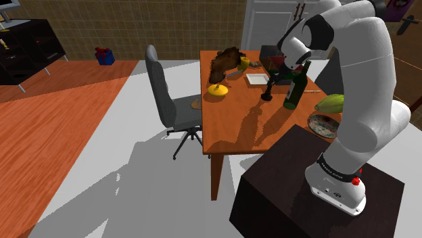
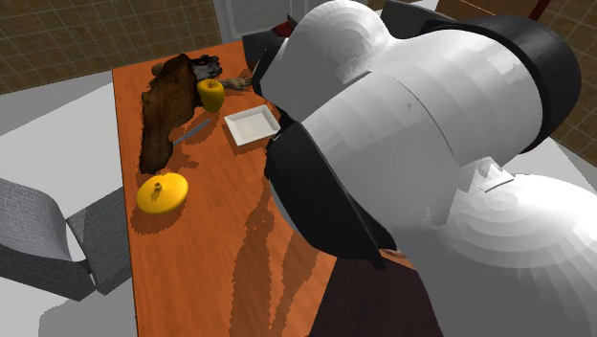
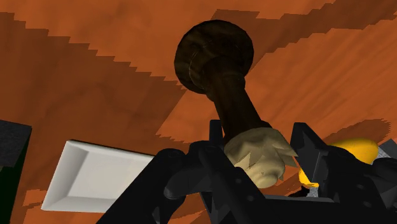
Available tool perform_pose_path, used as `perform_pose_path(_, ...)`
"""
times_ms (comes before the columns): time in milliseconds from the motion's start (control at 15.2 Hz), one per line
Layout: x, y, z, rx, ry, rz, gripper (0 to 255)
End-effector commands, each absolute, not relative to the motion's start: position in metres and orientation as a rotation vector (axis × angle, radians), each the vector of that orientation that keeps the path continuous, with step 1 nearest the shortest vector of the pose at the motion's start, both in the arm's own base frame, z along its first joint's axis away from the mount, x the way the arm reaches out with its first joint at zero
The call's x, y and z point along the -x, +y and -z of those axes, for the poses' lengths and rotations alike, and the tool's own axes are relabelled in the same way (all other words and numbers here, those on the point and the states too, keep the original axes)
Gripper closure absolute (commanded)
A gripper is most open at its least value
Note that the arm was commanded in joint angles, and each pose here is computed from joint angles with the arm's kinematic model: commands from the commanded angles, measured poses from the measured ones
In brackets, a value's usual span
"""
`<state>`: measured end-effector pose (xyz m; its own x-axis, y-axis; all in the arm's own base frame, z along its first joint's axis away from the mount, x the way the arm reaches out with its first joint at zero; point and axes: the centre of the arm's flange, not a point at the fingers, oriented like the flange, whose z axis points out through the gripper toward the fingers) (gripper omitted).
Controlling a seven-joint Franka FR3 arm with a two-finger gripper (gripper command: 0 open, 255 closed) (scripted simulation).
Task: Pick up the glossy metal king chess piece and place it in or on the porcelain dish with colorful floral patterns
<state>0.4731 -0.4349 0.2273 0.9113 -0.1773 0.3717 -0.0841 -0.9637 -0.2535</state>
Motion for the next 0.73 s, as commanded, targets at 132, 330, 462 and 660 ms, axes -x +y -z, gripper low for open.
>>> perform_pose_path(132, -0.473, -0.434, -0.237, 2.840, 0.197, 0.582, 255)
perform_pose_path(330, -0.473, -0.434, -0.252, 2.840, 0.197, 0.582, 255)
perform_pose_path(462, -0.473, -0.434, -0.263, 2.840, 0.197, 0.582, 255)
perform_pose_path(660, -0.473, -0.434, -0.279, 2.840, 0.197, 0.582, 255)
